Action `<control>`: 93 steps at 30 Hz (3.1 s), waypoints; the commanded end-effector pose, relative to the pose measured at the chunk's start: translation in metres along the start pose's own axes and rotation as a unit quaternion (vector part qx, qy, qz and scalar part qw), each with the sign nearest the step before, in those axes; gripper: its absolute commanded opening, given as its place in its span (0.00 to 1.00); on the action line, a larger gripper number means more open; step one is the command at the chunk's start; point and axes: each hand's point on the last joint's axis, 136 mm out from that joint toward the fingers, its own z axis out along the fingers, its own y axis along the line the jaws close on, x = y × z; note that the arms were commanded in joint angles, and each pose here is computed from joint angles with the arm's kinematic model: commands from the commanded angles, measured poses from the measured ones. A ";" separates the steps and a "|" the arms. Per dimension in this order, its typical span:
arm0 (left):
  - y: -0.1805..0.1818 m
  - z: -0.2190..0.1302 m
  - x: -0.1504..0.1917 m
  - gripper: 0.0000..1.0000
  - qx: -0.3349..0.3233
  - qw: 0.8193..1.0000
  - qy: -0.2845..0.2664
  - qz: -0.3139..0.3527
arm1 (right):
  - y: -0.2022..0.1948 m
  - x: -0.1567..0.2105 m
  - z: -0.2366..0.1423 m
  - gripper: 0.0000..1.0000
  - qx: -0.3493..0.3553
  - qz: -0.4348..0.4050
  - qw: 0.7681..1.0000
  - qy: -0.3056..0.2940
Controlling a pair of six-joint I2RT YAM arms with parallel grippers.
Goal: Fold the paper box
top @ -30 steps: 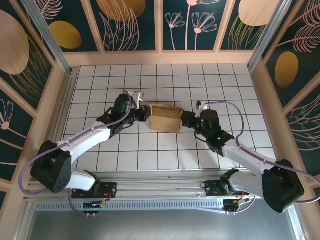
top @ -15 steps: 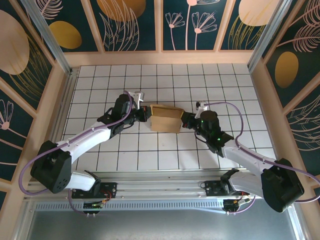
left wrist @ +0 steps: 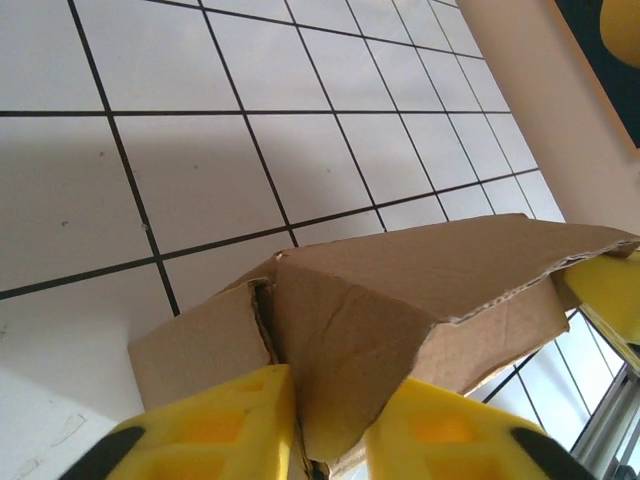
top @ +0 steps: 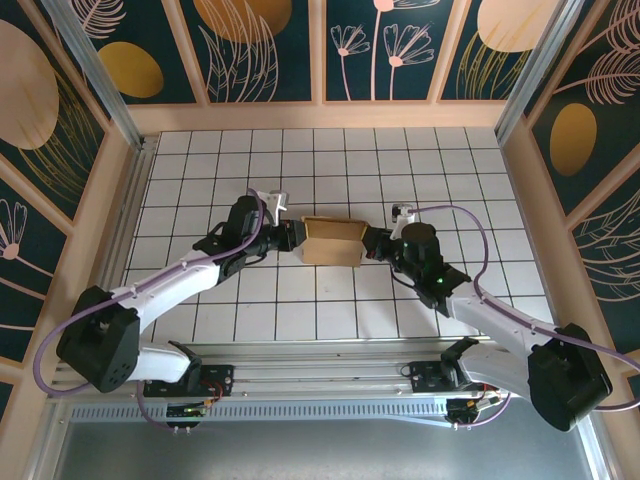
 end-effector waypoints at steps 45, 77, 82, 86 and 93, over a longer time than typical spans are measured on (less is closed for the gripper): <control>0.015 -0.018 -0.094 0.50 -0.177 0.959 -0.105 -0.194 | 0.002 -0.064 -0.001 0.58 0.030 0.116 0.986 0.113; 0.038 0.029 0.004 0.39 -0.121 0.966 0.034 -0.226 | -0.045 0.025 0.007 0.56 0.113 0.123 0.973 0.161; 0.058 0.033 0.038 0.37 -0.134 0.961 0.057 -0.235 | -0.062 0.050 0.003 0.56 0.135 0.108 0.970 0.169; 0.064 0.035 0.052 0.35 -0.133 0.960 0.069 -0.238 | -0.068 0.061 0.001 0.51 0.140 0.102 0.970 0.173; 0.050 0.026 0.052 0.36 -0.098 0.966 0.068 -0.231 | -0.044 0.055 -0.001 0.41 0.100 0.090 0.977 0.167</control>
